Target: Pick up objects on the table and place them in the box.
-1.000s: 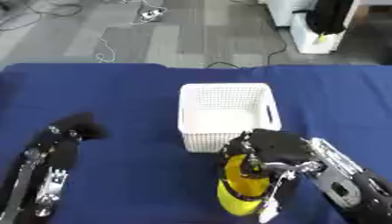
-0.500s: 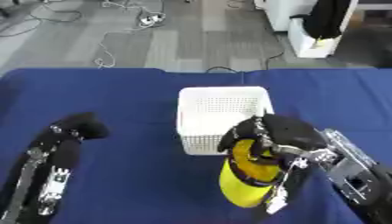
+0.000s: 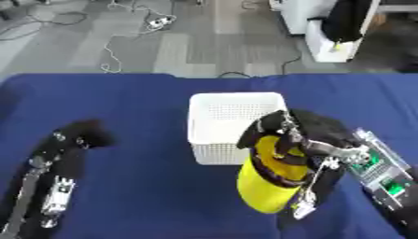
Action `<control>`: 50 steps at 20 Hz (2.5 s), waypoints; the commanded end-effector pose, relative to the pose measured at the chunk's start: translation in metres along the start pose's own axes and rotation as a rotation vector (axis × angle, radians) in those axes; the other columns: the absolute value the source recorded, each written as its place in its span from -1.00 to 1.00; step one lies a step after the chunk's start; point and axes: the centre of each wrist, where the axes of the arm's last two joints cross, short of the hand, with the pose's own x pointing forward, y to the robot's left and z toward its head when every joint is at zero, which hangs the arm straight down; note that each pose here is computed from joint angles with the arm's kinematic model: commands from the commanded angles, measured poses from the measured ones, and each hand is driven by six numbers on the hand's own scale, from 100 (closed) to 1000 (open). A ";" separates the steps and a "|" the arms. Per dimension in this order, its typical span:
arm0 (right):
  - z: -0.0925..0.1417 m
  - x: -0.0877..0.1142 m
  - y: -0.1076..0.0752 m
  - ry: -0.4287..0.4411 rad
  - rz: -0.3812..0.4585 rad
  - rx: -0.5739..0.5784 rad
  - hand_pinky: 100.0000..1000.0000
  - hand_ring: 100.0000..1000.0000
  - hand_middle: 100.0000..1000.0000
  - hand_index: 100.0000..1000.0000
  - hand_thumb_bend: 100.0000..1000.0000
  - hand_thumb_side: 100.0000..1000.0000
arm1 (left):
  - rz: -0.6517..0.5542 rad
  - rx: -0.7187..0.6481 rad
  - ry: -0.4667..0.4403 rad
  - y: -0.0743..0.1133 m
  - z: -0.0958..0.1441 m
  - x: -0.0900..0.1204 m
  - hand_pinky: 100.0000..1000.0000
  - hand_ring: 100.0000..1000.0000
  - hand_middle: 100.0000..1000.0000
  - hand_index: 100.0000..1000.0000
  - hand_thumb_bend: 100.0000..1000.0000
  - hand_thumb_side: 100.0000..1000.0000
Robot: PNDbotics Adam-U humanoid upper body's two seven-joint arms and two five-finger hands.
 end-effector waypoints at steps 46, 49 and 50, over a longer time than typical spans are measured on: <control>0.020 -0.023 -0.081 -0.080 0.224 0.033 -1.00 -1.00 -1.00 -1.00 0.40 -0.21 | 0.011 -0.005 -0.093 0.001 -0.014 0.010 0.30 0.22 0.12 0.58 -0.79 0.62; 0.022 -0.025 -0.083 -0.067 0.234 0.028 -1.00 -1.00 -1.00 -1.00 0.40 -0.21 | 0.012 -0.006 -0.094 0.001 -0.015 0.011 0.30 0.22 0.12 0.58 -0.79 0.63; 0.022 -0.026 -0.084 -0.063 0.237 0.027 -1.00 -1.00 -1.00 -1.00 0.40 -0.21 | 0.012 -0.006 -0.094 0.001 -0.015 0.011 0.30 0.22 0.12 0.58 -0.79 0.63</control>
